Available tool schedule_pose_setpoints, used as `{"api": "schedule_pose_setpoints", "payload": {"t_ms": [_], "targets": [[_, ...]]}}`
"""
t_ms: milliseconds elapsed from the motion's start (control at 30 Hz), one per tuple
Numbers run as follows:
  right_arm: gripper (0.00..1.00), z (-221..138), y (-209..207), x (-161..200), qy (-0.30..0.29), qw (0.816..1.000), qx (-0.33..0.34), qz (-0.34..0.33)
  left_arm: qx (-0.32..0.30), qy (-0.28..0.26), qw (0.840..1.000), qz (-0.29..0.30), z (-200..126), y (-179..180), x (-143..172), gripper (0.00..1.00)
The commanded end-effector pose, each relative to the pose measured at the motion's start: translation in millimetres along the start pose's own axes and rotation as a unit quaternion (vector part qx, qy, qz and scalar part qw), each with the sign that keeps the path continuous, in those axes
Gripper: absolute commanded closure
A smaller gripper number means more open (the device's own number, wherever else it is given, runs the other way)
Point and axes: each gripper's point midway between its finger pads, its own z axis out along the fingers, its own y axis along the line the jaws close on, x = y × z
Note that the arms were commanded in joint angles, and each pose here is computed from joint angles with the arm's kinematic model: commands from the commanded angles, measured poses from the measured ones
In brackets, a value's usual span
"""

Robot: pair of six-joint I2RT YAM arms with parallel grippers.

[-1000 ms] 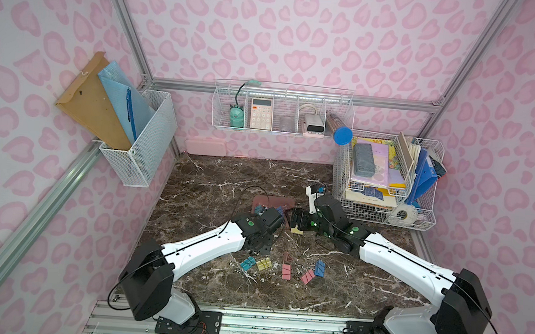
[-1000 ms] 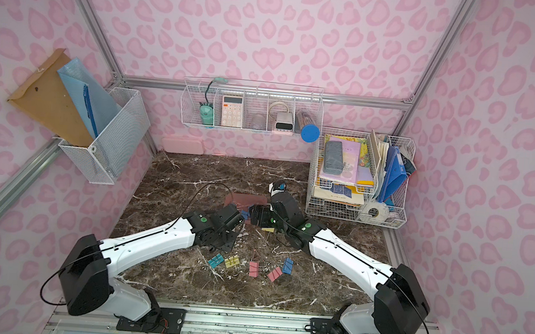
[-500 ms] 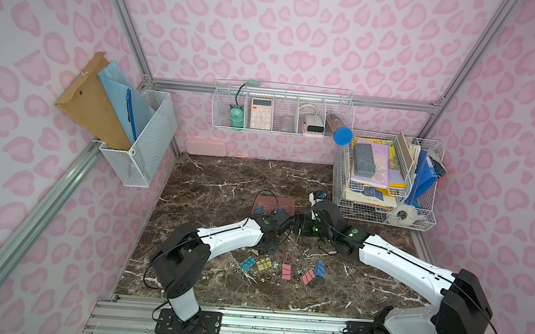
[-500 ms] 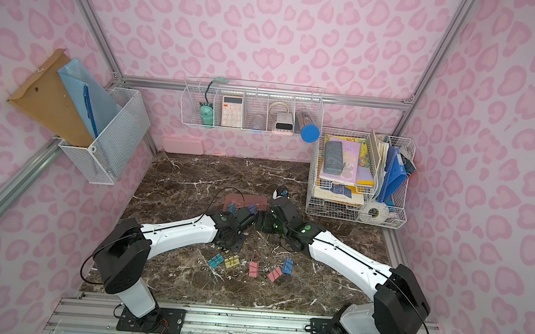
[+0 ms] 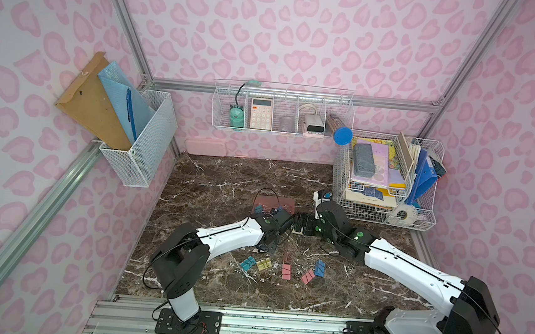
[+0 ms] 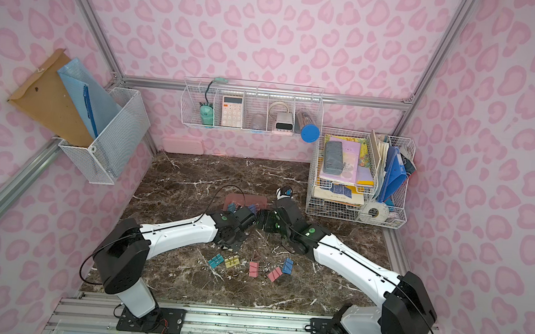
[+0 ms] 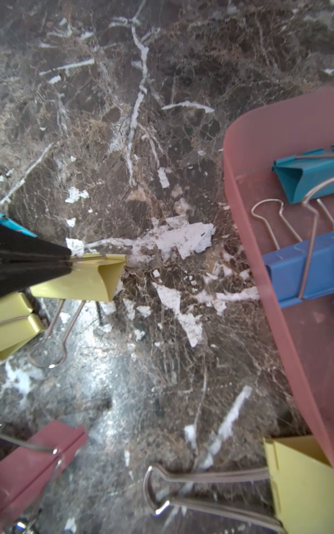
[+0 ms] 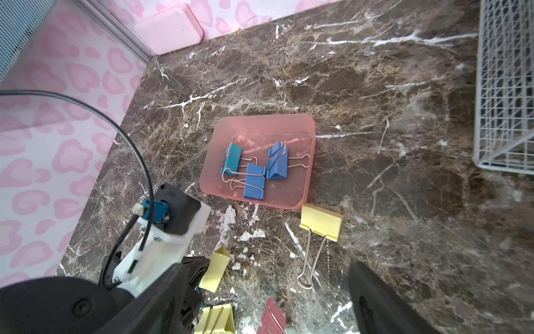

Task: Put the binder clips in the storage box
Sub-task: Pick up the binder clip at the center of the board.

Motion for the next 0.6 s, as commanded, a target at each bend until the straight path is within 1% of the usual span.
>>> {"api": "schedule_pose_setpoints", "payload": {"t_ms": [0, 167, 367, 467, 567], "targets": [[0.09, -7.2, -8.5, -9.9, -0.030, 0.999, 0.016, 0.020, -0.026, -0.014, 1.000, -0.001, -14.6, 12.6, -9.7, 1.00], [0.08, -23.9, -21.8, -17.8, -0.073, 0.996, 0.020, 0.047, -0.020, -0.054, 0.998, -0.019, -44.4, 21.9, -33.6, 1.00], [0.07, -38.7, -31.9, -24.9, -0.100, 0.993, 0.016, 0.068, -0.030, -0.106, 0.993, -0.032, -76.9, 47.4, -72.4, 1.00], [0.07, -42.1, -34.7, -27.0, -0.106, 0.992, 0.015, 0.075, -0.034, -0.123, 0.991, -0.034, -77.0, 59.1, -92.8, 1.00], [0.07, -42.8, -35.5, -25.8, -0.106, 0.991, 0.012, 0.080, -0.030, -0.129, 0.990, -0.038, -67.2, 65.3, -114.0, 1.00]]}}
